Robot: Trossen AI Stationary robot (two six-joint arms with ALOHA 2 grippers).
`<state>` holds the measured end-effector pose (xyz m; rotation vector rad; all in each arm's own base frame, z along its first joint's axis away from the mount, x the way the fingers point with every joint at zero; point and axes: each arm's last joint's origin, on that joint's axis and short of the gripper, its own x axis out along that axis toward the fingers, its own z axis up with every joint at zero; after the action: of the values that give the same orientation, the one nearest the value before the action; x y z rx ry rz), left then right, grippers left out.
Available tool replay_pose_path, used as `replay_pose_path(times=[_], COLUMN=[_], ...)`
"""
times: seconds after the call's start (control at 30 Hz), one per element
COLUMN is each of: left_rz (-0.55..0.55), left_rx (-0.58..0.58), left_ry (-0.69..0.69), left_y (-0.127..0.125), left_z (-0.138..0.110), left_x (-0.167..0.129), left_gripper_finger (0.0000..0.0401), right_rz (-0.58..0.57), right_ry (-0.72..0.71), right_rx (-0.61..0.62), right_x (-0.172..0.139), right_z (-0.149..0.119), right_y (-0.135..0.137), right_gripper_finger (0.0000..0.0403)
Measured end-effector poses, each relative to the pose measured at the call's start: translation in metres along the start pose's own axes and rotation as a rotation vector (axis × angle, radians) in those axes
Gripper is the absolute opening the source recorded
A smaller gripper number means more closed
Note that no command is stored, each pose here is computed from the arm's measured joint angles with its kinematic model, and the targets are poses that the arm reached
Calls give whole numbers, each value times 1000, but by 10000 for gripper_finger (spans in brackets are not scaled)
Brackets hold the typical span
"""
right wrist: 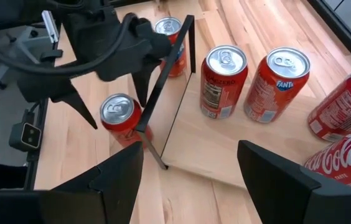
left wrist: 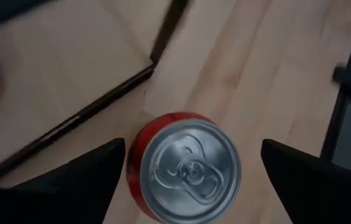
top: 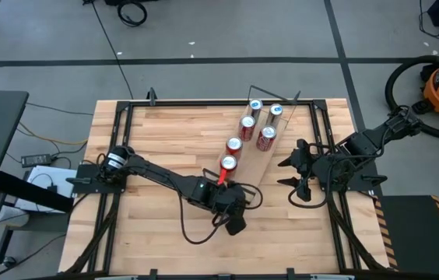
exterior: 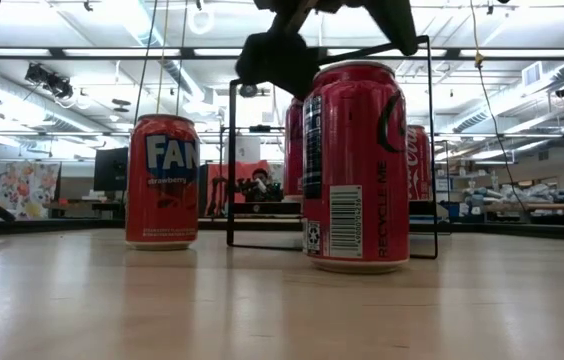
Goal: Place canned beverage on shelf
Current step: Put the red-black soda can on the shelf aligned with the other red-black soda can
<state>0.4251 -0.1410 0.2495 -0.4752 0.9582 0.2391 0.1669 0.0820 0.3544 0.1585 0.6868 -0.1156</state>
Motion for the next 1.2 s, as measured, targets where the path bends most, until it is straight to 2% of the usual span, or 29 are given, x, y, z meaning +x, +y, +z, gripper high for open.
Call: replay_pose_path(times=[0.2,0.3,0.53,0.83,0.97,1.07,1.2], left_rz=[-43,-62,-99,-136,-189,-205,-199], left_rx=[299,360,301,81,-9,26,134], left_ry=[43,83,125,258,333,340,313], left_y=[0,3,0,-9,-17,-22,-25], left_z=[-1,-1,-5,-22,-30,-36,-40], left_x=[-1,-2,-3,-7,-9,-11,-12], left_gripper_finger=[387,388,388,388,388,388,388], right_rz=[1,1,-1,-1,37,63,140], right_ry=[0,0,-1,-1,29,52,87], right_rx=[9,24,35,21,-4,-19,-19], right_x=[0,0,0,0,0,0,4], right_z=[0,0,0,0,-1,-2,-2], right_y=[0,0,0,0,1,1,7], right_gripper_finger=[269,269,269,269,269,269,269])
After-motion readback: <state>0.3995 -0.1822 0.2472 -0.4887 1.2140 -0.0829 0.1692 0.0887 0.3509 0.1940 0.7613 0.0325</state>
